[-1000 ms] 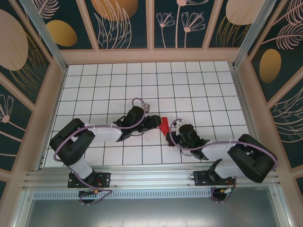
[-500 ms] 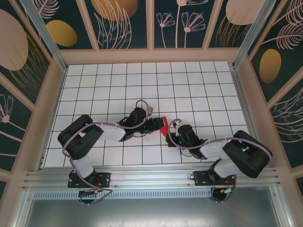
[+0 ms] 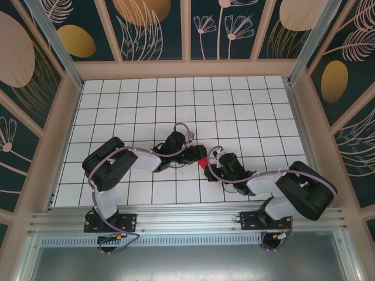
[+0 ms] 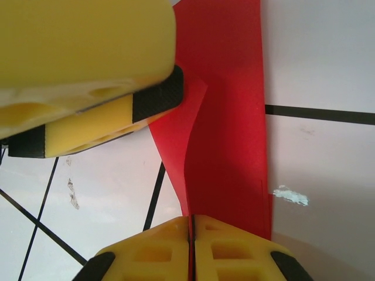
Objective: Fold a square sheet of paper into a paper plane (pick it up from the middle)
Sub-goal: Fold the wing for the fifth time at the center of the table.
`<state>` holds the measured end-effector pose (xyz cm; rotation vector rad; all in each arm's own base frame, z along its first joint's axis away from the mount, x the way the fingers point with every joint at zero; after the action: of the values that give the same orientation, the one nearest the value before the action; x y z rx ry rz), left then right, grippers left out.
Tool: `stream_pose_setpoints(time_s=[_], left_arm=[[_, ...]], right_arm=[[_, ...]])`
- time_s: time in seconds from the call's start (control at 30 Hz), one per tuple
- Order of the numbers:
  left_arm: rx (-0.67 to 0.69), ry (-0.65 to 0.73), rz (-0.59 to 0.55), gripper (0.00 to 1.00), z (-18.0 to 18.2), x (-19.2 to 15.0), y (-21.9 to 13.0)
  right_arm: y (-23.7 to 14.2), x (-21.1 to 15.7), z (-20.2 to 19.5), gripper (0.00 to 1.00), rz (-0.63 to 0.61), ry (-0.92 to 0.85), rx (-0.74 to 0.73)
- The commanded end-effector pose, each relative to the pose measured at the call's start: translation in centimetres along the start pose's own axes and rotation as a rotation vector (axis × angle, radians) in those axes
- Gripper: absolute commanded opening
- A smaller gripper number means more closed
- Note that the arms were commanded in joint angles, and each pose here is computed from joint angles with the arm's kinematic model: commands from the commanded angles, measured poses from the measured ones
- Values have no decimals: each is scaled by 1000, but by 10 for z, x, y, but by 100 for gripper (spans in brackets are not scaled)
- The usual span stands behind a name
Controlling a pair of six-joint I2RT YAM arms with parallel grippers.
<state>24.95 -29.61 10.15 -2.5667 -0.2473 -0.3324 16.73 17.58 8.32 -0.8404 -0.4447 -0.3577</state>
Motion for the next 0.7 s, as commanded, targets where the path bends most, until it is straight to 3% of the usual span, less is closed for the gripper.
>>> stream_pose_setpoints(time_s=[0.0, 0.2, 0.43, 0.67], left_arm=[[-36, 24, -4, 50, -4, 2, 6], [-43, 34, -3, 49, -6, 3, 6], [-67, 51, -24, 50, -17, 7, -1], [-62, 83, -75, 52, -27, 6, -22]], right_arm=[[-1, 2, 2, 13, 42, 24, -20], [-5, 9, 10, 17, 58, 13, -11], [-10, 14, 1, 5, 74, 79, -11], [-13, 16, 2, 4, 74, 112, 62]])
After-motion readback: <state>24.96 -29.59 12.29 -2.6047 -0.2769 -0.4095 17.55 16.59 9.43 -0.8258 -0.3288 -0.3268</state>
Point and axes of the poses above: each hand's point on the last joint's axis, 136 mm out from that joint toward the fingers, its own y axis out along the fingers, its own z axis along the line the jaws close on, x = y × z, the point moved 10 cm from there along -y, back along the fingers, and after that the axes turned 6 degrees about y, right-handed, at the moved point
